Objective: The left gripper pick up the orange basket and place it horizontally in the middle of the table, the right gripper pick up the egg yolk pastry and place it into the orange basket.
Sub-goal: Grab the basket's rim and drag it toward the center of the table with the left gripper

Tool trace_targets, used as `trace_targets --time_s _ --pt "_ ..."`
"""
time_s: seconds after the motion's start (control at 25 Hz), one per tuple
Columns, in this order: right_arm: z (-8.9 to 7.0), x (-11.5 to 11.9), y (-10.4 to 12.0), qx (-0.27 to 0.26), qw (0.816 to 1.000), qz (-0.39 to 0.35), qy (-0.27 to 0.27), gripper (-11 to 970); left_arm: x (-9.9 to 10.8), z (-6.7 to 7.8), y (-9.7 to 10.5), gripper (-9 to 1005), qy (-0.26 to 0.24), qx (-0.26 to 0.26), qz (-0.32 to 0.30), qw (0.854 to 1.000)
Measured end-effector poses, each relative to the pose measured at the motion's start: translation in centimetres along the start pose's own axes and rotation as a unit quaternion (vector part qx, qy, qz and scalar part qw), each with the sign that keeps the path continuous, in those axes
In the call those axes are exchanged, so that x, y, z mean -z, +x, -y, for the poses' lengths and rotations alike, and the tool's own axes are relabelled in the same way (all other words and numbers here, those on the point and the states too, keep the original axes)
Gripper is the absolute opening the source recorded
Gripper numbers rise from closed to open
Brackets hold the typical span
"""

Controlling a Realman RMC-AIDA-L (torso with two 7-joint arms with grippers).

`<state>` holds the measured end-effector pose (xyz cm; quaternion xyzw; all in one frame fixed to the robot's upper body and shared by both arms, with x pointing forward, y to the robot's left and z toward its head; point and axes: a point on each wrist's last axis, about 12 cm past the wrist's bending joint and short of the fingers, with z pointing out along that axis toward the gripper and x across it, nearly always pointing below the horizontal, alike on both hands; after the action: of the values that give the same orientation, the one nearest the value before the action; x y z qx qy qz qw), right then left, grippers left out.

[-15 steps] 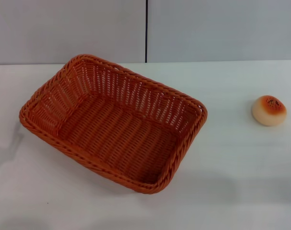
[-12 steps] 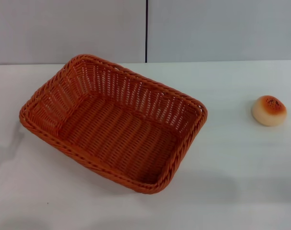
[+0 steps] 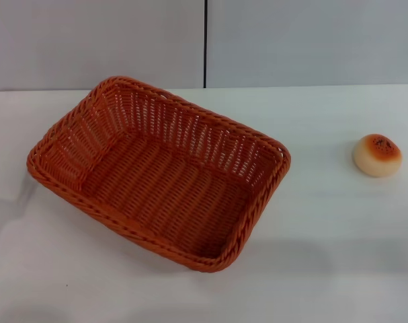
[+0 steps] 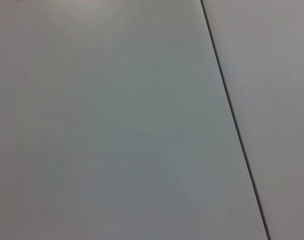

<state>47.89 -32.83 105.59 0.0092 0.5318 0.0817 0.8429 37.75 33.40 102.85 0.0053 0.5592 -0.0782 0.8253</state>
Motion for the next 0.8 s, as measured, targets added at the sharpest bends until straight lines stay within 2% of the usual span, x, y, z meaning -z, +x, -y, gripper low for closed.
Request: trace_targets --time_s 0.28,0.52,0.6,0.68,0.72,0.76,0.8 --pt "-0.2 -0.5 0.1 -0.003 1.0 0.0 -0.003 621 0.4 -0.1 -0.1 793 -0.004 -0.007 -0.004 1.0" --pt "-0.3 -0.5 0.0 -0.006 1.0 0.005 -0.006 621 -0.3 -0.3 -0.3 769 0.004 -0.007 0.012 1.0" --pt "-0.2 -0.4 -0.1 -0.005 1.0 0.008 -0.006 621 -1.3 -1.6 -0.9 761 0.047 0.036 0.013 0.998" --pt "-0.2 -0.3 -0.2 -0.005 1.0 0.009 -0.005 621 -1.3 -1.6 -0.9 753 0.047 0.036 0.013 0.998" --pt "-0.1 -0.2 -0.2 -0.005 1.0 0.01 -0.003 621 -1.8 -2.1 -1.2 749 0.066 0.049 0.01 0.997" --pt "-0.1 -0.1 -0.2 -0.005 1.0 0.011 -0.001 622 -3.7 -3.7 -2.1 745 0.119 0.095 -0.012 0.988" --pt "0.0 0.0 -0.2 -0.005 1.0 0.011 0.001 622 -4.8 -4.4 -2.6 741 0.142 0.109 -0.026 0.984"
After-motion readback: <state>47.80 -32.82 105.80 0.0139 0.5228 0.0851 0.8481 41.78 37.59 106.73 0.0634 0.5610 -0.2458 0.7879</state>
